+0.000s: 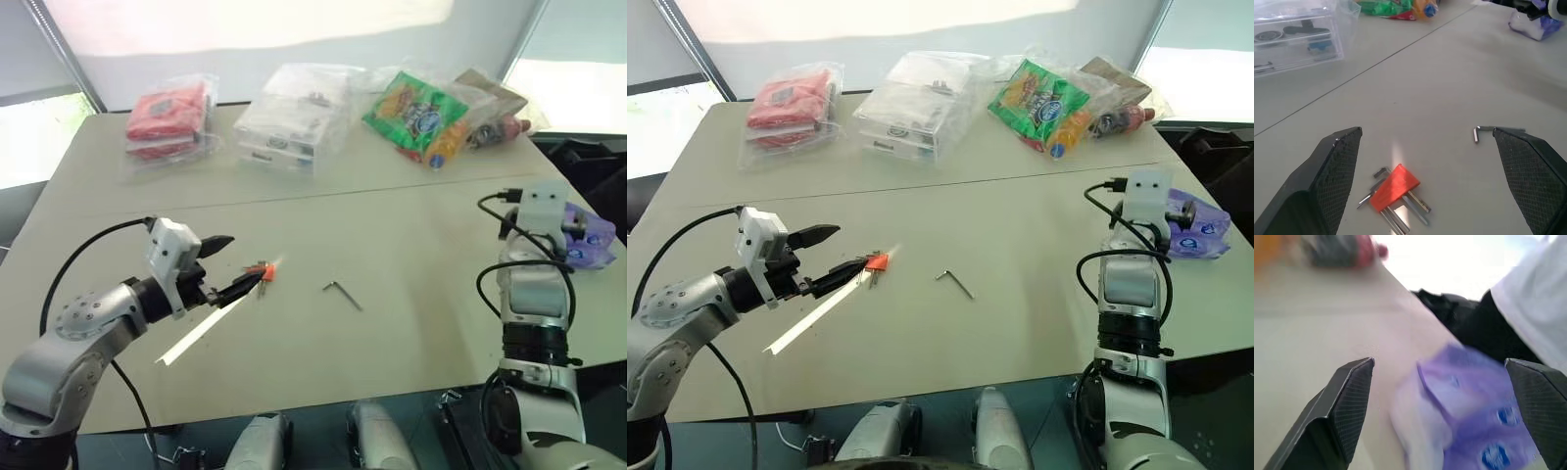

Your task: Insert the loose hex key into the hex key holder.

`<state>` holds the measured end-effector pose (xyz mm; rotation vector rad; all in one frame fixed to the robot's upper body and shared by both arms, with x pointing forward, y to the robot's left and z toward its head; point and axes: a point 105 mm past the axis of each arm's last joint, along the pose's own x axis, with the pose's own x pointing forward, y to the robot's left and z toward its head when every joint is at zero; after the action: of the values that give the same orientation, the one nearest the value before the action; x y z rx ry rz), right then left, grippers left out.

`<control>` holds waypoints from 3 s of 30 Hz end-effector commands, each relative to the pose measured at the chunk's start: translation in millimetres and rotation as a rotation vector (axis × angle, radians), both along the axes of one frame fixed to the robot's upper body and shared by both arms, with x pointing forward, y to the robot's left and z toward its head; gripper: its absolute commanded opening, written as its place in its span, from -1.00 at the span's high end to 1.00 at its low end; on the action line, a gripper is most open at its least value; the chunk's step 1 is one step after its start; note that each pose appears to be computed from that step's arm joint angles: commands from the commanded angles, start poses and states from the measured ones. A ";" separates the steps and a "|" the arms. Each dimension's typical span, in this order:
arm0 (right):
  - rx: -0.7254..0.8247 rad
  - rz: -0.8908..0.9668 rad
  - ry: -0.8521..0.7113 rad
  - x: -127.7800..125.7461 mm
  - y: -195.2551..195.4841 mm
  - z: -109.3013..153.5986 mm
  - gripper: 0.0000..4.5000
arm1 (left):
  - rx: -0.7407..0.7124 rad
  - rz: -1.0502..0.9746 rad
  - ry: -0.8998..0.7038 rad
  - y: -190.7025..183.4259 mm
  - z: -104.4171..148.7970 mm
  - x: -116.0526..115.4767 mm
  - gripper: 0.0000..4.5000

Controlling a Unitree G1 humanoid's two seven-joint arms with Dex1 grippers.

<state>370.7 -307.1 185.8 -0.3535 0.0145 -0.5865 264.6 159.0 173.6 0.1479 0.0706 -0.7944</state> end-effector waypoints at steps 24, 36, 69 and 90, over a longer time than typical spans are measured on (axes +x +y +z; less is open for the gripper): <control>-0.038 1.745 0.421 -37.1 287.6 -47.9 -0.96 | 0.079 0.106 0.078 52.4 -12.1 -10.6 -1.00; -0.271 1.781 0.473 -22.1 317.6 -81.7 -0.96 | 0.088 0.150 0.080 61.3 -10.1 -20.4 -1.00; -0.435 1.755 0.371 -7.0 330.2 -81.5 0.56 | 0.075 0.176 0.083 53.2 -14.4 -30.9 -1.00; -1.418 1.293 -0.719 -62.9 267.0 67.8 0.56 | -0.245 -0.253 0.014 -16.2 60.6 8.5 -1.00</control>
<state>317.9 -39.5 233.3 -1.3489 -1.1811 0.7644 275.8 146.4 229.0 -0.0743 -0.0195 -1.0103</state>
